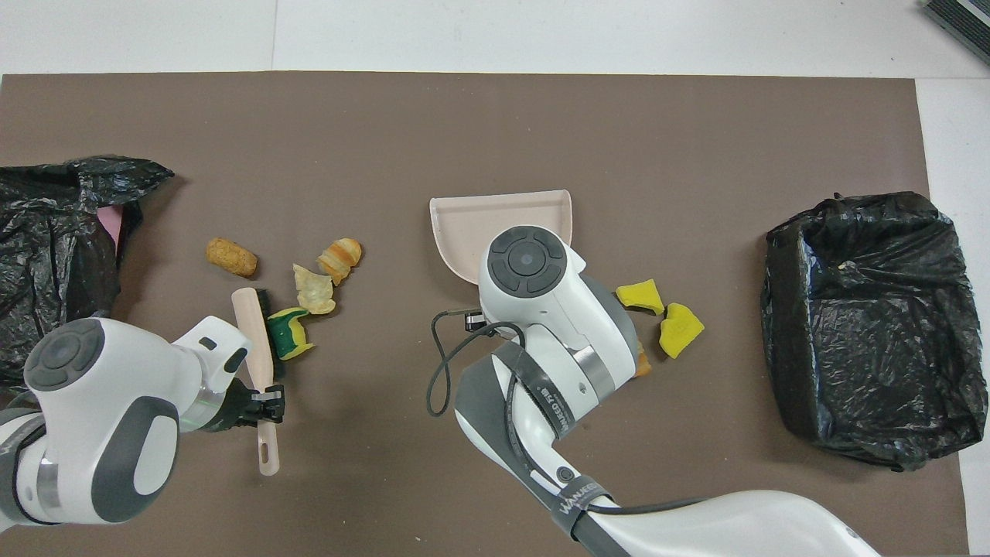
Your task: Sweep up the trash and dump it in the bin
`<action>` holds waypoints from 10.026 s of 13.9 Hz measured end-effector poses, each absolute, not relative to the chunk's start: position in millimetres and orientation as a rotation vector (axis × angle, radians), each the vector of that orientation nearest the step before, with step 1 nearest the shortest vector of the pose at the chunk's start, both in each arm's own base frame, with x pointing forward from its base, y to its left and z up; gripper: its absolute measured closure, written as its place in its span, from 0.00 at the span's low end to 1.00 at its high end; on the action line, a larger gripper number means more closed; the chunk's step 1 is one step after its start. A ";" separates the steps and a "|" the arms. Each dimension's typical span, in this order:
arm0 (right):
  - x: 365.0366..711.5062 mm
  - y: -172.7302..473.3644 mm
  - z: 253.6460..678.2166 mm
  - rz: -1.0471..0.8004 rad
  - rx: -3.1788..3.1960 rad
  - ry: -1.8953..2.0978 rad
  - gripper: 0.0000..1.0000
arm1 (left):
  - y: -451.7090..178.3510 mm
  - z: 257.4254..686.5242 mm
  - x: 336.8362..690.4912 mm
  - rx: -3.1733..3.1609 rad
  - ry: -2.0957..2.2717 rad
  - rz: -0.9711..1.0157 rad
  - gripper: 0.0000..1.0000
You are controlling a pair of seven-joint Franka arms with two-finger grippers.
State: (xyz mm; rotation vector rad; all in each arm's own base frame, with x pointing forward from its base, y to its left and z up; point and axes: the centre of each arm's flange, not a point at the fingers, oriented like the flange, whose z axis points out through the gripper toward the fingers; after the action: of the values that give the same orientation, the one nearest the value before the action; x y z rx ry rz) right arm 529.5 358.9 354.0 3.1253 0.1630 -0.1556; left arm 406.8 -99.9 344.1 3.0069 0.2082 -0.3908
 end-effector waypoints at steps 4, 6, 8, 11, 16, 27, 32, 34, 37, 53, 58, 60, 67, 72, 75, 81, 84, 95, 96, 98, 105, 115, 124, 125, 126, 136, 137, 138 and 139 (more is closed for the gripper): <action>557.6 301.1 398.4 -0.050 3.079 0.730 0.68 | -139.8 343.1 396.8 3.010 -0.083 -0.379 0.73; 555.6 271.6 417.9 -0.023 3.001 0.992 0.68 | -156.1 348.5 396.2 3.003 -0.160 -0.361 0.73; 543.5 265.1 416.8 -0.041 2.868 1.316 0.68 | -163.1 357.7 406.4 2.999 -0.177 -0.368 0.73; 533.5 264.9 406.5 -0.095 2.592 1.666 0.68 | -164.1 382.5 438.1 2.990 -0.162 -0.387 0.73; 507.8 295.4 391.2 -0.165 2.323 1.852 0.68 | -117.3 395.7 494.4 3.023 -0.089 -0.328 0.73; 480.3 343.5 361.9 -0.146 2.433 1.682 0.68 | 65.3 339.8 541.3 3.074 -0.163 -0.198 0.73; 480.5 343.5 361.9 -0.145 2.440 1.672 0.68 | -0.6 334.8 540.0 3.073 -0.210 -0.266 0.73; 480.5 343.5 361.8 -0.145 2.440 1.672 0.68 | -38.2 334.8 535.2 3.086 -0.163 -0.310 0.73; 480.6 343.5 361.7 -0.145 2.441 1.671 0.68 | -99.0 336.5 523.8 3.102 -0.087 -0.347 0.73; 480.8 343.3 361.0 -0.147 2.441 1.670 0.68 | -312.3 355.8 407.7 3.000 -0.442 -0.461 0.73; 480.8 343.3 361.0 -0.147 2.442 1.670 0.68 | -305.7 393.0 437.2 2.984 -0.397 -0.385 0.73; 480.8 343.3 361.0 -0.147 2.442 1.670 0.68 | -289.7 396.3 452.2 2.984 -0.389 -0.358 0.73; 477.4 348.0 361.1 -0.135 2.494 1.585 0.68 | -202.8 371.3 512.1 3.028 -0.510 -0.246 0.73; 476.9 348.7 361.1 -0.134 2.496 1.582 0.68 | -203.2 334.5 518.9 3.038 -0.643 -0.281 0.73; 476.9 348.7 361.1 -0.134 2.496 1.582 0.68 | -212.3 334.2 505.9 2.980 -0.830 -0.377 0.73; 476.9 348.6 360.9 -0.135 2.496 1.582 0.68 | -250.9 344.9 470.9 2.899 -1.002 -0.514 0.73; 476.9 348.6 361.0 -0.134 2.497 1.580 0.68 | -299.0 351.7 440.9 2.903 -0.986 -0.517 0.73; 481.5 342.3 369.1 -0.126 2.508 1.559 0.68 | -278.9 415.3 460.5 2.967 -0.574 -0.387 0.73; 482.7 339.7 372.3 -0.124 2.511 1.551 0.68 | -280.9 415.3 459.3 2.972 -0.555 -0.389 0.73; 489.5 325.9 383.6 -0.126 2.525 1.522 0.68 | -281.4 415.2 458.8 2.983 -0.514 -0.395 0.73; 526.8 181.0 487.1 -0.153 2.546 1.485 0.68 | -278.4 407.9 443.0 3.055 -0.072 -0.515 0.73; 491.4 -165.5 578.7 -0.201 2.478 1.627 0.68 | -344.4 365.1 339.6 3.038 0.071 -0.710 0.73; 476.2 -205.6 523.9 -0.645 1.977 1.815 0.68 | -353.9 327.5 289.9 3.066 0.054 -0.665 0.73; 477.3 -195.8 523.2 -0.673 1.916 1.832 0.68 | -353.0 324.9 288.1 3.068 0.055 -0.665 0.73; 477.7 -187.1 524.6 -0.693 1.868 1.843 0.68 | -351.6 322.8 286.5 3.071 0.056 -0.671 0.73; 470.2 -152.7 557.6 -0.776 1.692 1.751 0.68 | -340.4 339.2 314.8 3.037 0.235 -0.612 0.06; 470.2 -150.7 559.8 -0.767 1.704 1.700 0.68 | -333.3 345.7 330.4 3.018 0.280 -0.589 0.00; 471.9 -145.4 560.7 -0.766 1.700 1.650 0.68 | -323.6 352.8 349.3 2.999 0.327 -0.561 0.00; 473.9 -136.9 561.0 -0.768 1.688 1.621 0.68 | -314.3 357.8 366.3 2.988 0.355 -0.533 0.00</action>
State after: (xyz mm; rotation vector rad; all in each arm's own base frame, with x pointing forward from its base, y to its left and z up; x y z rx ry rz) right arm 473.9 -136.9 561.0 1.6883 1.6212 -0.7681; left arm 366.3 -314.3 357.8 2.9882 0.3554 -0.5330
